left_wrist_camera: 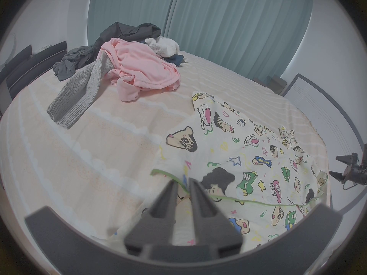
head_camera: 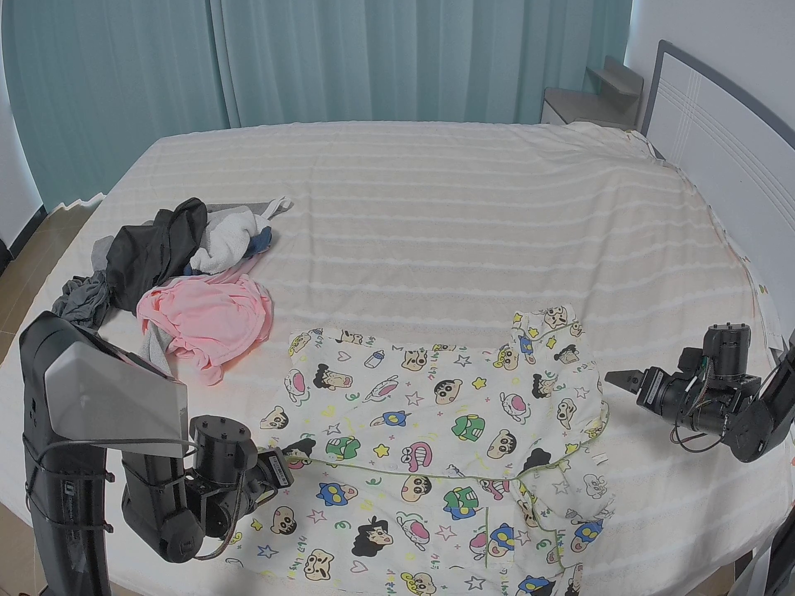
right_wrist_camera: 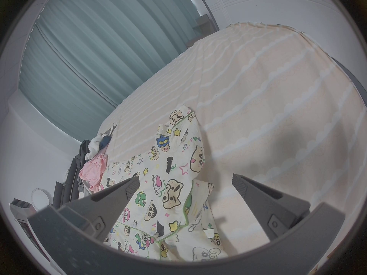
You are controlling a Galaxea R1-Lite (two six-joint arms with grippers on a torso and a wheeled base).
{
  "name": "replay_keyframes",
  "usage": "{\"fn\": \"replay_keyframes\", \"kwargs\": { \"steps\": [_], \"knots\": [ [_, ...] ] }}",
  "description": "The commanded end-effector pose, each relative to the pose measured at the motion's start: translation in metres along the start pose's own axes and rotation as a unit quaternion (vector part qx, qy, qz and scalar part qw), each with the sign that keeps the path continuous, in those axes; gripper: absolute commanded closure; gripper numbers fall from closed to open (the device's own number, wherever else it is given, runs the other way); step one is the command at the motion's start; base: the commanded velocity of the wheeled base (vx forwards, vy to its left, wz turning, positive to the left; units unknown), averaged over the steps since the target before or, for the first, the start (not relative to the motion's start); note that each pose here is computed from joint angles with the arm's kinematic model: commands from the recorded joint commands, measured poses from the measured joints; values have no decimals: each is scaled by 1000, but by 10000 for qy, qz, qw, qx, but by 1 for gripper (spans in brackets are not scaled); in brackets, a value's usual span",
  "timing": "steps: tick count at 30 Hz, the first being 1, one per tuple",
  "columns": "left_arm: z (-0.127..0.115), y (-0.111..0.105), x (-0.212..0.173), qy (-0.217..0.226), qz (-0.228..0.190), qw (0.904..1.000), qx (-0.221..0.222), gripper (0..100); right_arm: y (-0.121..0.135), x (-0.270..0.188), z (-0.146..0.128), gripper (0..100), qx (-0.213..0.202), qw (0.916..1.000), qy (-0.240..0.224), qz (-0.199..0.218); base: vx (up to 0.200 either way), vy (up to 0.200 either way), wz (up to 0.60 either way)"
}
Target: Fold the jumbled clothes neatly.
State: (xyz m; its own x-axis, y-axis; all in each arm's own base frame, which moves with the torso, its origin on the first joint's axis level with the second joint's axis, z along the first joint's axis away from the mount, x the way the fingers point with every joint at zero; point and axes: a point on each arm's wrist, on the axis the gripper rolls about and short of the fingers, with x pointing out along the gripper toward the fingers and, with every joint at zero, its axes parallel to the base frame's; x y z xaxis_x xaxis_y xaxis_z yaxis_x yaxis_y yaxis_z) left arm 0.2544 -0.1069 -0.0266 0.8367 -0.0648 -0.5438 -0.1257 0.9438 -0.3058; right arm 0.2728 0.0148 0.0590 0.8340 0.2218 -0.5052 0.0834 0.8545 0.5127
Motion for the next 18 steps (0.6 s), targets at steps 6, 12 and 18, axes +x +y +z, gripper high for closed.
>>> {"fn": "replay_keyframes", "kwargs": {
  "steps": [6, 12, 18],
  "knots": [
    [8, -4, 0, -359, -197, 9991, -105, 0, -10, 18, -3, 0, -20, 9997, 183, -148, 0, 0, 0],
    [39, -5, -13, -1023, -415, 9928, -462, 0, -16, 30, 1, 0, 138, 9982, 578, 91, 0, 0, 0],
    [68, -4, -30, -1528, -597, 9808, -1058, 0, -20, 37, 17, 0, 503, 9952, 837, 9, 0, 0, 0]
  ]
}}
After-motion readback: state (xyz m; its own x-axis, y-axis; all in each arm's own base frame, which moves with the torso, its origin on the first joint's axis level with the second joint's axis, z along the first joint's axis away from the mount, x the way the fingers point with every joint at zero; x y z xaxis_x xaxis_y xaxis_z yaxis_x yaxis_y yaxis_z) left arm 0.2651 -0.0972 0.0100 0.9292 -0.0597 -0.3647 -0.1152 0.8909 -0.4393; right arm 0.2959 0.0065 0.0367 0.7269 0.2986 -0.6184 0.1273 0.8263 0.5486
